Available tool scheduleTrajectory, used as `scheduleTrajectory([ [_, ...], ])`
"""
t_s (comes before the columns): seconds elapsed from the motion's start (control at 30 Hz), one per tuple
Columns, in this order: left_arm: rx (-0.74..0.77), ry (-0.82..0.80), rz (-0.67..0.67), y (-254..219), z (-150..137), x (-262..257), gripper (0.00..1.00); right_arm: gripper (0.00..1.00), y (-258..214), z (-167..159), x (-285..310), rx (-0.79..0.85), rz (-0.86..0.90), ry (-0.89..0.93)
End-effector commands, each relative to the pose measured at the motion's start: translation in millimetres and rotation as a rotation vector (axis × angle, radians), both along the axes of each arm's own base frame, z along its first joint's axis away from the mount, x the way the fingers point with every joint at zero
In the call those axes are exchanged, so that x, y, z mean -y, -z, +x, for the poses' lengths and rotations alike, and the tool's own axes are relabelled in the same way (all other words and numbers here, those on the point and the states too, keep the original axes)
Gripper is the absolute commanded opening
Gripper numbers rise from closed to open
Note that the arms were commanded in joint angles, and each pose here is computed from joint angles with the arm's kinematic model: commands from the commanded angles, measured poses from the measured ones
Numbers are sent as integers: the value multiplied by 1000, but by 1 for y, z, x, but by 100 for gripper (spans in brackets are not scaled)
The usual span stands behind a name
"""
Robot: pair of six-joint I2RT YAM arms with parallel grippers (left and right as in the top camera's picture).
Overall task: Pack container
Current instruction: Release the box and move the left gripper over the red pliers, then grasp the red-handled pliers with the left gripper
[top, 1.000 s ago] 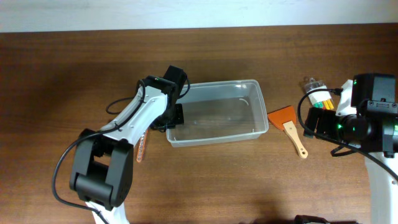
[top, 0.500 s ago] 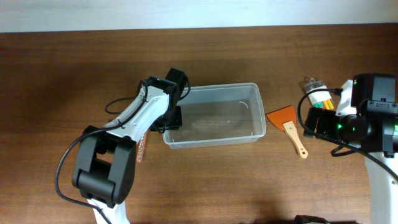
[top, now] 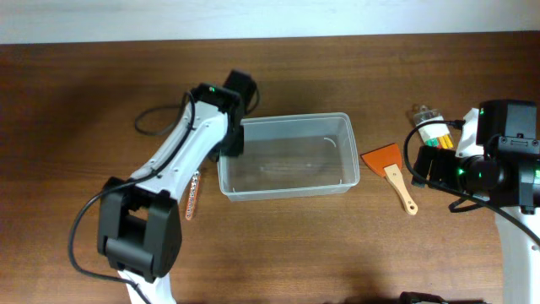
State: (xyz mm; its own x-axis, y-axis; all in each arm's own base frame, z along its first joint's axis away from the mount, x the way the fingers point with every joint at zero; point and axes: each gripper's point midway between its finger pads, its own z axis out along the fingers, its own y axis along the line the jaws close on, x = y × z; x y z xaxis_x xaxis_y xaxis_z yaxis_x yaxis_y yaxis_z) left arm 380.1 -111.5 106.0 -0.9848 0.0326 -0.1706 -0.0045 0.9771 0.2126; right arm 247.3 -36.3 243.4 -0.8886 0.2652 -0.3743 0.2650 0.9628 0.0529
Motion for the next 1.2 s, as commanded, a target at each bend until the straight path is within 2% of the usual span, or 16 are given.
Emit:
scheduleTrajectory([
  [0.0,180,234,-23,-89,16,7,52,99,-6,1,3,18,-12,16],
  [0.03,214,370,-56,-114,11,14,60,99,-6,1,3,18,-13,14],
  [0.1,253,398,-44,-137,3,3,67,99,-6,1,3,17,-13,13],
  [0.23,251,291,-43,-155,-11,-47,71,99,-6,1,3,18,-13,13],
  [0.27,233,268,-50,-155,-15,-61,75,99,-6,1,3,18,-13,13],
  [0.37,180,231,-109,-146,-21,-91,78,99,-6,1,4,18,-14,13],
  [0.47,133,167,-115,-122,-23,-128,79,99,-6,1,4,20,-13,13],
  [0.53,55,131,-113,-81,-28,-155,79,99,-6,1,3,19,-12,13],
  [0.8,-120,97,-151,18,-42,-165,79,99,-6,1,3,20,-13,12],
  [1.17,-155,37,-165,67,-29,-168,79,99,-6,2,3,20,-13,13],
])
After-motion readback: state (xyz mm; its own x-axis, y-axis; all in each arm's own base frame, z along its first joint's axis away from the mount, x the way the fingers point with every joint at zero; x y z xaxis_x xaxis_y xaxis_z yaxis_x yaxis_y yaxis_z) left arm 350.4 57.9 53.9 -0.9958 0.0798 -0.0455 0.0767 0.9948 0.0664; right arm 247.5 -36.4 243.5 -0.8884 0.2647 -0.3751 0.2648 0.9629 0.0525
